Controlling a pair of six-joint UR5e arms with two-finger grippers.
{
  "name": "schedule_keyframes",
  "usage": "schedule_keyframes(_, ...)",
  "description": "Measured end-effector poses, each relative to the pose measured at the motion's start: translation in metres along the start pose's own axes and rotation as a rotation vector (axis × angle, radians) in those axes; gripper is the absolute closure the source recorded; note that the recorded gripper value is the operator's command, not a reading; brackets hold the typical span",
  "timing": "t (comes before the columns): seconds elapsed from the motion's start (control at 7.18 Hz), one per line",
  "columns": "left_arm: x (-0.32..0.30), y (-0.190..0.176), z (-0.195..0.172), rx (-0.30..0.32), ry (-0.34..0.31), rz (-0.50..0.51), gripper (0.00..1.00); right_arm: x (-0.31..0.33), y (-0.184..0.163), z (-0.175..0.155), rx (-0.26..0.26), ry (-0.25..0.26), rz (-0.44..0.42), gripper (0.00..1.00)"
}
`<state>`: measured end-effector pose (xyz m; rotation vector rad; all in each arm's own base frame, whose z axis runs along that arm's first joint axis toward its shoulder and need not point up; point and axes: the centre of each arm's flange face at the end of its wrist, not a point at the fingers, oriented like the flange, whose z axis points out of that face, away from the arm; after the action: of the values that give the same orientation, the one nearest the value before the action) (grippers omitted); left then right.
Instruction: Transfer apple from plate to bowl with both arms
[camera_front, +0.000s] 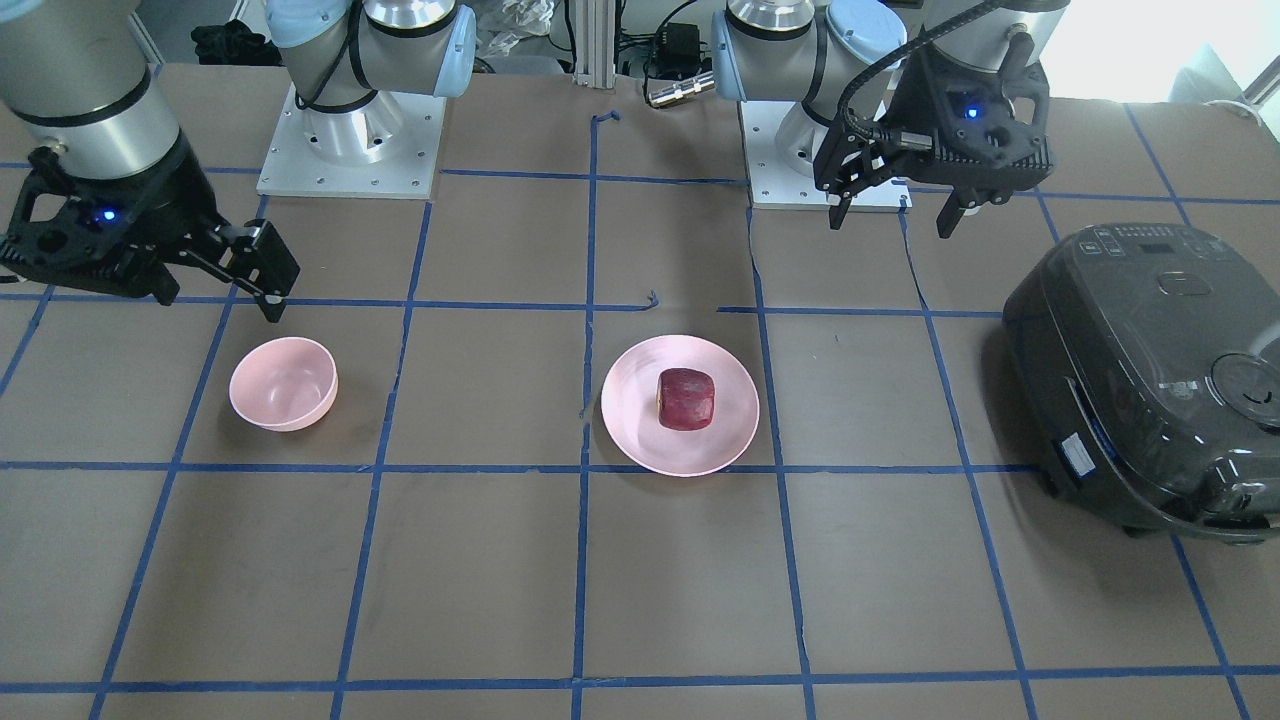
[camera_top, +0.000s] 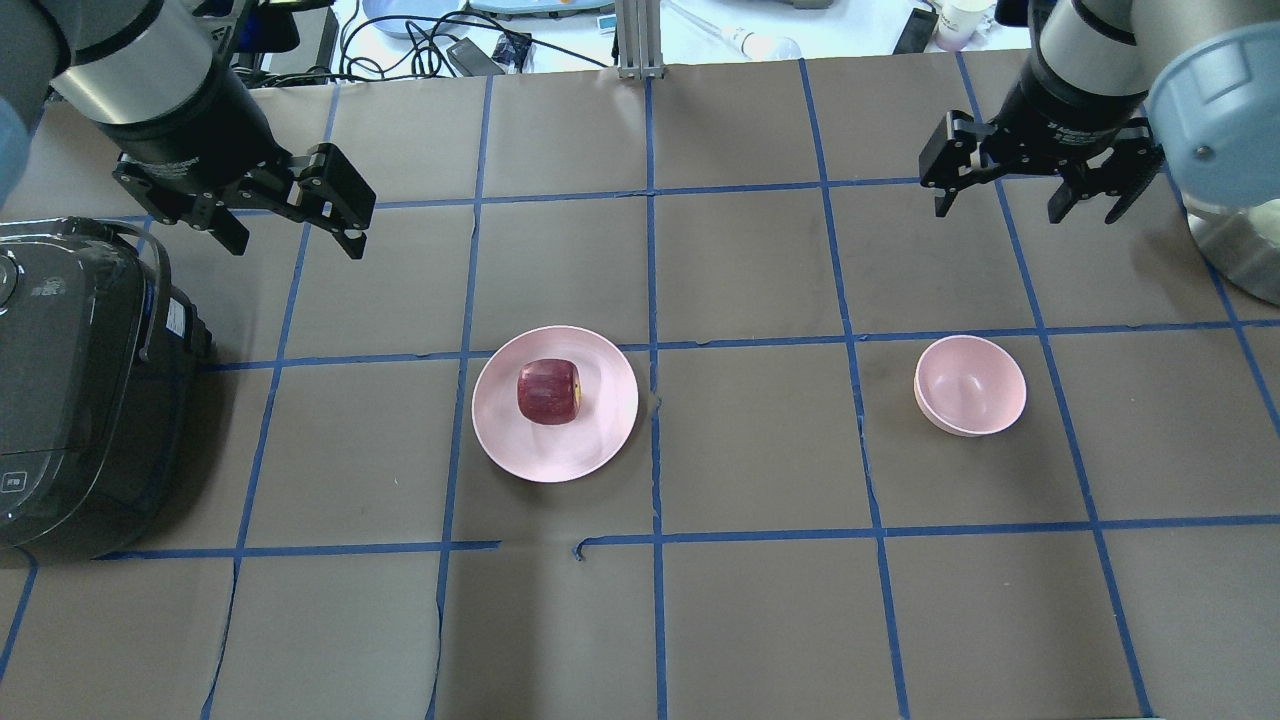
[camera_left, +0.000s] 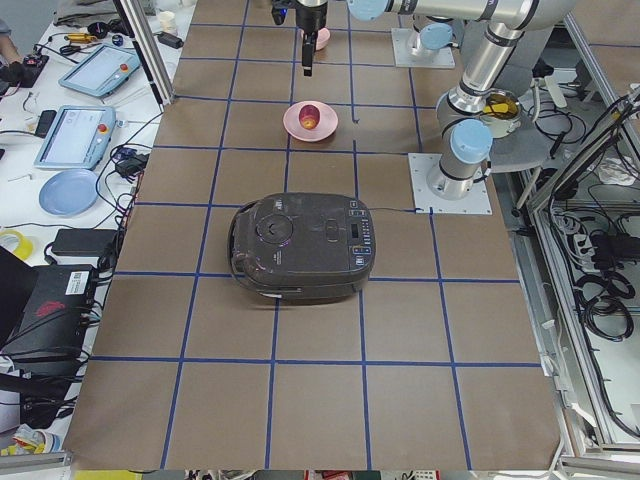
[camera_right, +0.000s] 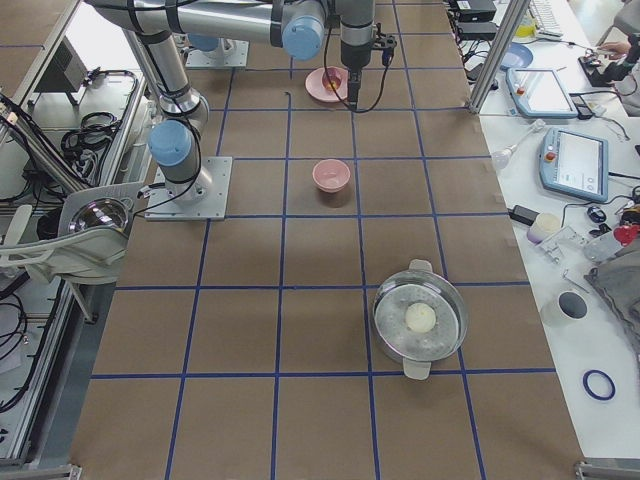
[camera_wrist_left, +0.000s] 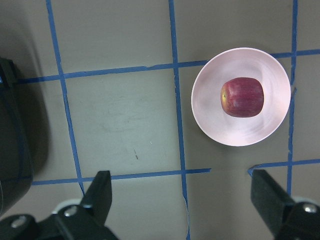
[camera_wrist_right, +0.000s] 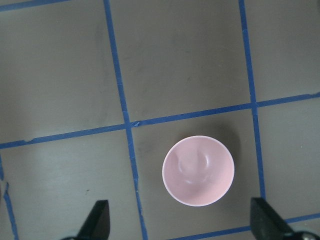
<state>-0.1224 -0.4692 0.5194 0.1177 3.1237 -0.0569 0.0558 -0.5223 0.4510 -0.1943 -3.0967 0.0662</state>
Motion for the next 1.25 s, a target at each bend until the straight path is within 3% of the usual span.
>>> schedule_keyframes(0.28, -0.001, 0.0, 0.0, -0.001, -0.001, -0.001, 0.0, 0.061, -0.025, 0.037, -0.064, -0.008, -0.104, 0.0)
schedule_keyframes(0.7, 0.0, -0.001, 0.0, 0.0, 0.0, 0.0, 0.0, 0.095, -0.025, 0.126, -0.183, -0.05, -0.105, 0.0)
schedule_keyframes(0.97, 0.0, -0.001, -0.001, 0.001, -0.002, 0.0, 0.0, 0.09, 0.0, 0.195, -0.205, -0.054, -0.108, 0.0)
schedule_keyframes(1.25, 0.0, -0.001, -0.001, 0.003, -0.002, 0.001, 0.0, 0.086, 0.018, 0.233, -0.213, -0.055, -0.108, 0.0)
